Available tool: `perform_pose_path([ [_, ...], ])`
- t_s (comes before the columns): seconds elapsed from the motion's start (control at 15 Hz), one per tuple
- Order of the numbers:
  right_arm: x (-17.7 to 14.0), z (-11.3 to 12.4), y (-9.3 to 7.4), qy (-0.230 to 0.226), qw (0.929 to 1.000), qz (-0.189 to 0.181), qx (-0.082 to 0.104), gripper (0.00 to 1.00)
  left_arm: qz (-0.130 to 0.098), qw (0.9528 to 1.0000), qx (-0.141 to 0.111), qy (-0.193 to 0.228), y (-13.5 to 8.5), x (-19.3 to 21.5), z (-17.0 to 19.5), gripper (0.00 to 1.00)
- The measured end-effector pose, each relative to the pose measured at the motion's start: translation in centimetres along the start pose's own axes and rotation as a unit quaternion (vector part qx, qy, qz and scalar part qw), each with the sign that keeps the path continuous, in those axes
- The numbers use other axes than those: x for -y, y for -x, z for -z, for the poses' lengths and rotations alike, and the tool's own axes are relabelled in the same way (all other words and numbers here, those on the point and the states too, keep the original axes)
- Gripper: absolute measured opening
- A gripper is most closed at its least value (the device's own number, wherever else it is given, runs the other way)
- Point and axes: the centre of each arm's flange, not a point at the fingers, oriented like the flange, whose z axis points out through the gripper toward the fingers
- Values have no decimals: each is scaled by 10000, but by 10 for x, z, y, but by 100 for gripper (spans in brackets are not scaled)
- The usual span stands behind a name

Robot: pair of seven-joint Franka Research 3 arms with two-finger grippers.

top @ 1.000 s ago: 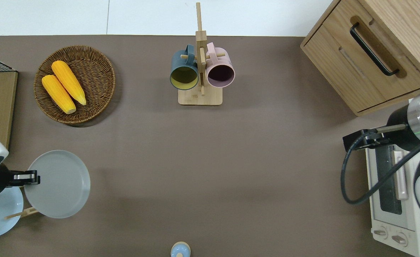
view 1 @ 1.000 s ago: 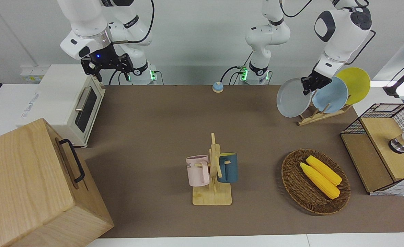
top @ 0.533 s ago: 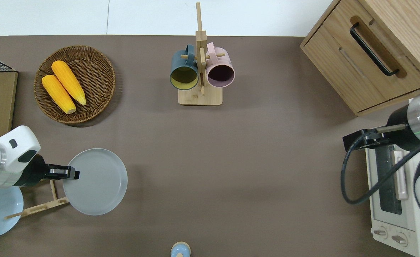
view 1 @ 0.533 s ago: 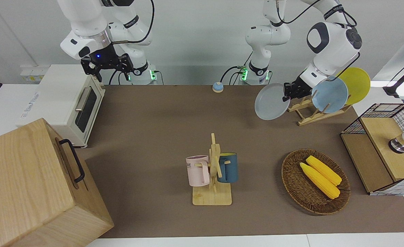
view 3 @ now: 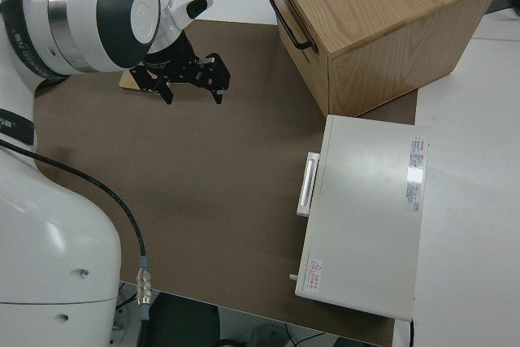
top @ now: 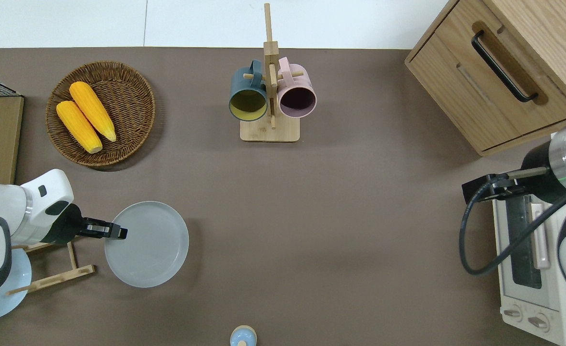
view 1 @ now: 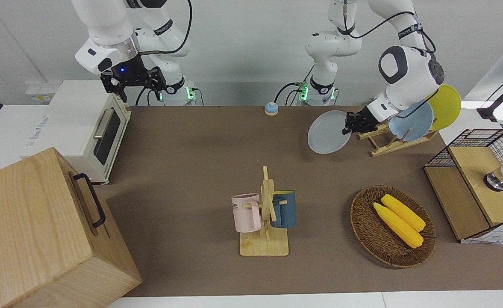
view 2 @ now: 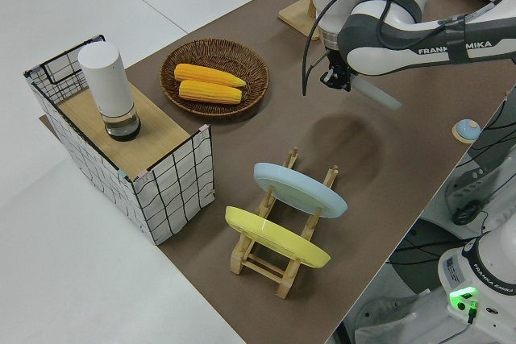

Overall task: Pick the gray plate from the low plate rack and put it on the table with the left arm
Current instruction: 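Lower the gray plate flat onto the table beside the rack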

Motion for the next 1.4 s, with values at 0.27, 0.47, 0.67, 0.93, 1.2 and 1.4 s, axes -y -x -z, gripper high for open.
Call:
perform_pose_path([
  [0.27, 0, 0, 0, 0, 10000, 0, 0, 99, 73, 9999, 102, 26, 1, 10, -23, 16],
  [0.47, 0, 0, 0, 0, 10000, 0, 0, 99, 118, 9997, 175, 114, 0, 14, -38, 16],
  [0.67, 0, 0, 0, 0, 10000, 0, 0, 99, 57, 9994, 244, 259, -3, 17, -53, 16],
  [0.93, 0, 0, 0, 0, 10000, 0, 0, 99, 47, 9991, 297, 291, -5, 20, -61, 20],
  [1.2, 0, 0, 0, 0, 10000, 0, 0, 99, 41, 9992, 279, 286, -6, 21, -61, 38],
  [1.4, 0, 0, 0, 0, 10000, 0, 0, 99, 47, 9993, 251, 283, -6, 23, -59, 69],
])
